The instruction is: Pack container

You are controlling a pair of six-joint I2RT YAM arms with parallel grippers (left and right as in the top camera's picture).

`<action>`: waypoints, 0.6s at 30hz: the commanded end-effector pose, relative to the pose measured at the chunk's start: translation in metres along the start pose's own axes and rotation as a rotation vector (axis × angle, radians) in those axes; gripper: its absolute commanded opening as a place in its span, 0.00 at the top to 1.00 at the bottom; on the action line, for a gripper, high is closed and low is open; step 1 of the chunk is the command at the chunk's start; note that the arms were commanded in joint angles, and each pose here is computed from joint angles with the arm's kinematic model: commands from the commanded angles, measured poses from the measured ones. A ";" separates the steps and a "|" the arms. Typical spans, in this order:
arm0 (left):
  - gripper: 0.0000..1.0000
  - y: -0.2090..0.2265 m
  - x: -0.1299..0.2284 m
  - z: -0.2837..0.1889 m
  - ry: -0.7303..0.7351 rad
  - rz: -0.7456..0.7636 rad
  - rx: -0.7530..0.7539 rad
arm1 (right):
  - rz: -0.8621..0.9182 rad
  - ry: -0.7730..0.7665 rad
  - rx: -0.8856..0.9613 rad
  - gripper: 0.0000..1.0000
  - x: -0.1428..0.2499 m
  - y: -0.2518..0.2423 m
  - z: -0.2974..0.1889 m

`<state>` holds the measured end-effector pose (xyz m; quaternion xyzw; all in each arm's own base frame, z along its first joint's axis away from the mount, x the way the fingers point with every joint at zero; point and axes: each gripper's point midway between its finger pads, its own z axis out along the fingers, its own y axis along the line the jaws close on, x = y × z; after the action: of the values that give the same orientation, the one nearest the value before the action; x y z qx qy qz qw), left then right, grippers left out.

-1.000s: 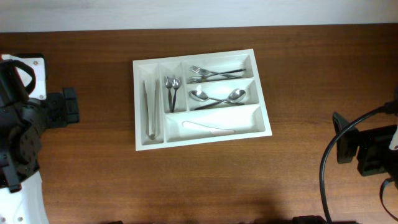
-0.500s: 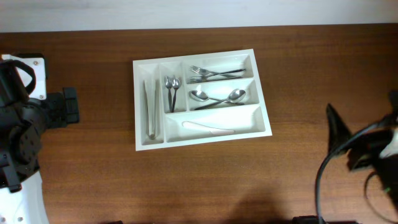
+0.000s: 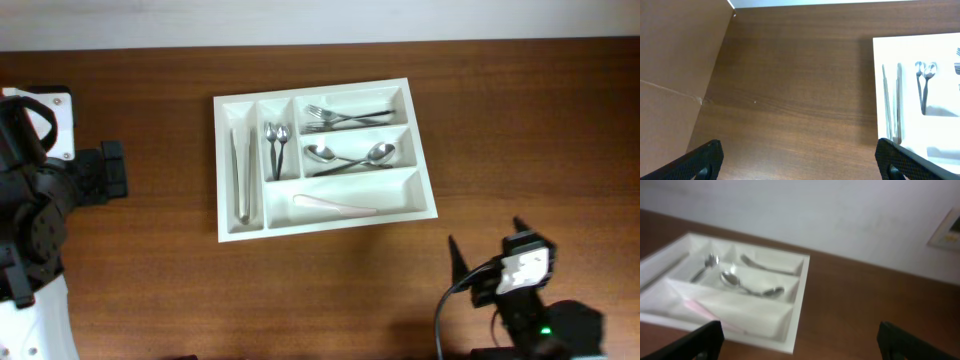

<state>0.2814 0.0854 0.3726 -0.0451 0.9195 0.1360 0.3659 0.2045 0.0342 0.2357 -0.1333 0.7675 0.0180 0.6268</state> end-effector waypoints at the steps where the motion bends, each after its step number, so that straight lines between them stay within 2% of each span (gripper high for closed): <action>1: 0.01 0.002 0.000 -0.001 -0.002 -0.017 -0.008 | 0.002 0.000 -0.021 0.01 0.037 0.008 0.013; 8: 0.01 0.002 0.000 -0.001 -0.002 -0.017 -0.008 | 0.009 0.033 -0.023 0.01 0.070 0.011 0.030; 18: 0.01 0.002 0.000 -0.001 -0.002 -0.017 -0.008 | 0.015 0.093 0.033 0.02 0.095 0.003 0.038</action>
<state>0.2813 0.0854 0.3728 -0.0453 0.9194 0.1360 0.3663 0.2211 0.0303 0.1439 -0.1260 0.7936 0.0129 0.5951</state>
